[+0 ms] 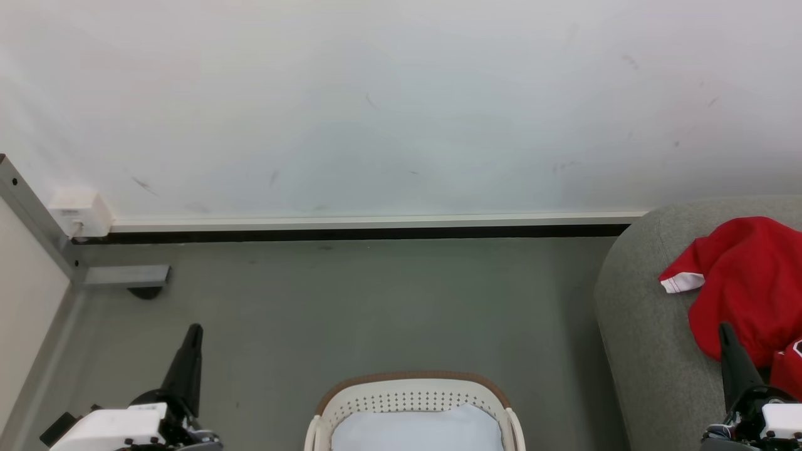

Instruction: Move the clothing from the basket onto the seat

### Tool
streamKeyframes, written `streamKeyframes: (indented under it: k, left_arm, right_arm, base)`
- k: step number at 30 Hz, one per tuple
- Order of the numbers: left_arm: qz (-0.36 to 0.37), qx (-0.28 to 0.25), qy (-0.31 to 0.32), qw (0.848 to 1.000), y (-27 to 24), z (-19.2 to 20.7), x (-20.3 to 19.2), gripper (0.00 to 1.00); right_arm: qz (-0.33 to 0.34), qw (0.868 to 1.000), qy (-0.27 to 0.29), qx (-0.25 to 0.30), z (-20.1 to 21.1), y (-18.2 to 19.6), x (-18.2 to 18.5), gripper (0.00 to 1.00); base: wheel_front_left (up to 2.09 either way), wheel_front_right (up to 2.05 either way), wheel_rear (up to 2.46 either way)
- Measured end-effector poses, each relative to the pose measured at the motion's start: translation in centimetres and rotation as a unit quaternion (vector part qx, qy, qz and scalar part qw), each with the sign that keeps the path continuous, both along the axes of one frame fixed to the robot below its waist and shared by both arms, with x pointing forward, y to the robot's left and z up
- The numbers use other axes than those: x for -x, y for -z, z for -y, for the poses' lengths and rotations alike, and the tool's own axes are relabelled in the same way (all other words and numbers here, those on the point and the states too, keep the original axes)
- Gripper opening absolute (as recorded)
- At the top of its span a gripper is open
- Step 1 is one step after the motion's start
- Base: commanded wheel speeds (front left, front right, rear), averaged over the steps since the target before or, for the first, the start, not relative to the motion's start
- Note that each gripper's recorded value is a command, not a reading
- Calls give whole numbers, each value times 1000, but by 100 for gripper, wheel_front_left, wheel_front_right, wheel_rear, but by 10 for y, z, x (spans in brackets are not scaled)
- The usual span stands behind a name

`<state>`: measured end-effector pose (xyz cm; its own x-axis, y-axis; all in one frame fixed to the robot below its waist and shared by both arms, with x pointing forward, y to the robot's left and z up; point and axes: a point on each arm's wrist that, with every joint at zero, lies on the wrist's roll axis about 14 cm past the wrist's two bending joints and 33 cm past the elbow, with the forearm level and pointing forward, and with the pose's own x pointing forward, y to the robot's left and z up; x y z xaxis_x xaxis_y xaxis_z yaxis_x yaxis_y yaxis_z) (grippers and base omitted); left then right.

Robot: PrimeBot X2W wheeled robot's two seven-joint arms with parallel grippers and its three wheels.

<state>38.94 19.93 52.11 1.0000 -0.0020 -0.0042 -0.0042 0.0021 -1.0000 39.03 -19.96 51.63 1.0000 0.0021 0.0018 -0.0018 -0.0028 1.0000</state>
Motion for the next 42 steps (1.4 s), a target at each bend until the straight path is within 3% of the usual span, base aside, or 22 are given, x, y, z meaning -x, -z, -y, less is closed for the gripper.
streamKeyframes:
  k: [42]
  left_arm:
    - [0,0,0,1000,0,0,0,0]
  right_arm:
    - [-3,1000,1,-1,0,0,1,0]
  base:
    - [0,0,0]
